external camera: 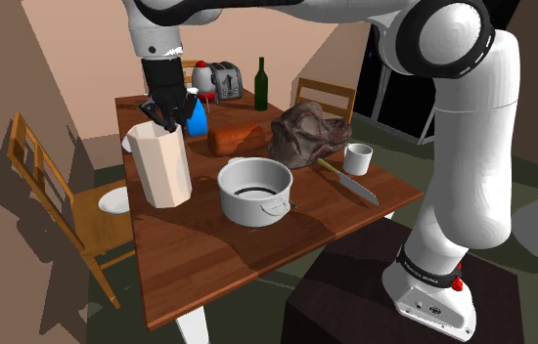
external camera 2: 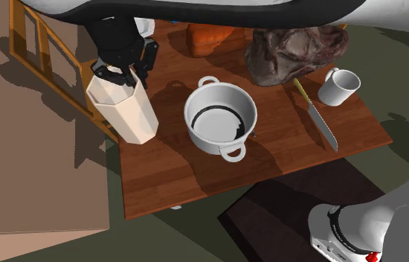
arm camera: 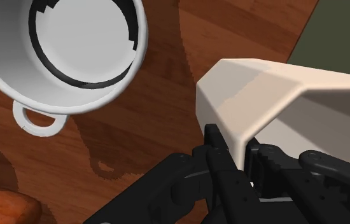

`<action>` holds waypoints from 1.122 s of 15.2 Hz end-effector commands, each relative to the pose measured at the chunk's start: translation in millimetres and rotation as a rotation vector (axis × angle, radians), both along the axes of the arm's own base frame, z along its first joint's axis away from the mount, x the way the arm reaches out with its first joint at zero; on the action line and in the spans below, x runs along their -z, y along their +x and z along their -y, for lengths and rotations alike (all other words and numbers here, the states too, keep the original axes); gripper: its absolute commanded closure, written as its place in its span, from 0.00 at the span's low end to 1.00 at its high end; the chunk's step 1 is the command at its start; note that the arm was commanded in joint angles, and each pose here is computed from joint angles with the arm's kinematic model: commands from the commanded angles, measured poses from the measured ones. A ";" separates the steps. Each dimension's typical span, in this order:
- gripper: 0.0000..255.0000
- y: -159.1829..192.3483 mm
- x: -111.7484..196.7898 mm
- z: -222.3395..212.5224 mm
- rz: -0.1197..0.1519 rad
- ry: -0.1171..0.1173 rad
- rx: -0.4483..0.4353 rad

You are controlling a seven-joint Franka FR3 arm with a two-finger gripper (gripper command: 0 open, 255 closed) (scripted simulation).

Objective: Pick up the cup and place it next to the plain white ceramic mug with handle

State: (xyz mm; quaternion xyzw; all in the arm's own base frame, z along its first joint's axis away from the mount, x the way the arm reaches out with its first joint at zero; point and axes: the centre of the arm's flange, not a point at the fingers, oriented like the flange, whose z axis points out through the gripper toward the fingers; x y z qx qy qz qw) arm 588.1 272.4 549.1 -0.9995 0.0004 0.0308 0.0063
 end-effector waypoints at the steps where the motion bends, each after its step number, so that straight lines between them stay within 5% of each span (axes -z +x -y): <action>1: 1.00 -0.5 -11.0 -0.4 0.000 0.000 0.000; 17: 1.00 -0.5 -95.4 -0.4 0.000 0.000 0.000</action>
